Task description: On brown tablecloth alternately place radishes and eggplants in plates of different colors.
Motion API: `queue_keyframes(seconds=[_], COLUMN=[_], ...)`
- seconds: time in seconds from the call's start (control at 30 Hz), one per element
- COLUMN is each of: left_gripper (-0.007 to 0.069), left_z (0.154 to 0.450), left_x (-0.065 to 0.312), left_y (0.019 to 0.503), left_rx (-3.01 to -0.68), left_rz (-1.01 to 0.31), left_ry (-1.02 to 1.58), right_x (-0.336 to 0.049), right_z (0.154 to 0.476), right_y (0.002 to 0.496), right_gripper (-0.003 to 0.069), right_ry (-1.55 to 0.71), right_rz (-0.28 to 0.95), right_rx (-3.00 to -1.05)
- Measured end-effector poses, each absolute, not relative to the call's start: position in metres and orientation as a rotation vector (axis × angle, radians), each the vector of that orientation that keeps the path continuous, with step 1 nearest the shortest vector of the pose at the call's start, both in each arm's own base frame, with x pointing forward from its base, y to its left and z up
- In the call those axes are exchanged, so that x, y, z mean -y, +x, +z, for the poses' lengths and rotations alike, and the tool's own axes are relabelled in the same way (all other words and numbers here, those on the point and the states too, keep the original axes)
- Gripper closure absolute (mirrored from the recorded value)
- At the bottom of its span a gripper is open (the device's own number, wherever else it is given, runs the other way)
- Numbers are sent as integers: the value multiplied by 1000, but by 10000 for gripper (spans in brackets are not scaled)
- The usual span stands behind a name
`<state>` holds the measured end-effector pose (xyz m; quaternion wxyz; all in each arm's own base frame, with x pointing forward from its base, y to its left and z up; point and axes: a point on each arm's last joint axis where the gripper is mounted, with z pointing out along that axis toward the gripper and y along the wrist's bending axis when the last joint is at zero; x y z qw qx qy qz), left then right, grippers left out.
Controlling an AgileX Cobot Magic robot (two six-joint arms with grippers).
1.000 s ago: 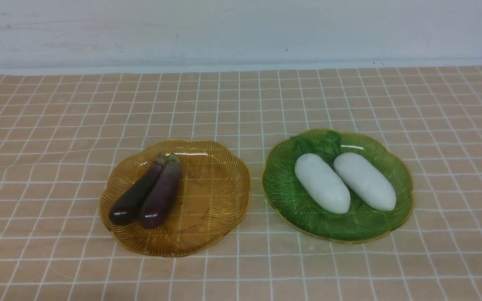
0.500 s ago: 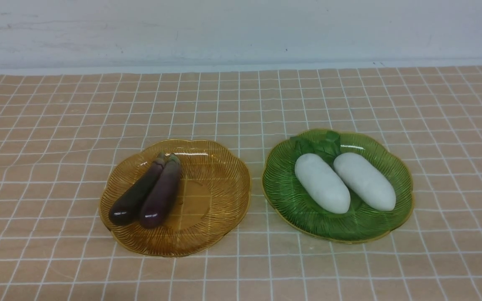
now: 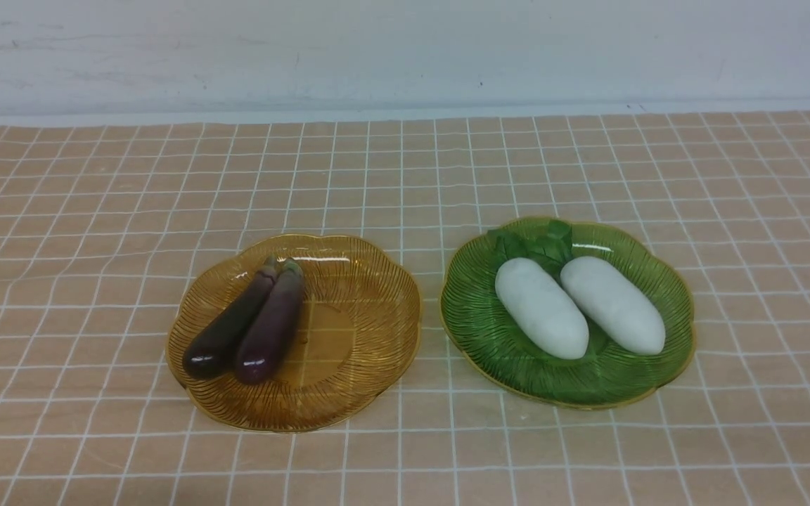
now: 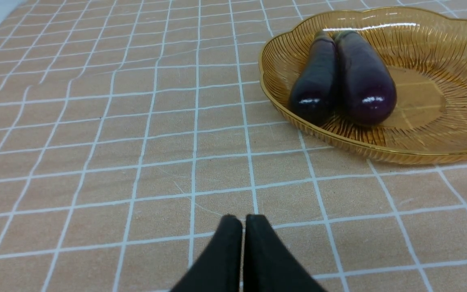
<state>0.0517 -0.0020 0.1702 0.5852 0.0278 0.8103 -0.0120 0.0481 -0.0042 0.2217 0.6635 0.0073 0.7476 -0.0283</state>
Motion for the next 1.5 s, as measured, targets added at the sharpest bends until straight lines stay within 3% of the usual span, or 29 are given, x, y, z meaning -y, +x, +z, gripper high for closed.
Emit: queue_keyframes(seconds=[0.13,1.5], left_gripper=[628,628], left_z=[170,170], left_x=[2,2], left_y=[52,52], left_rx=[-1889,-1890], left_rz=[-28,-28], left_ry=[65,65], right_x=[5,5], right_z=[179,179], right_y=[54,54], right_gripper=[674,674], right_ry=[30,44], right_rz=[-76,-64], right_rx=[-1794,-1790])
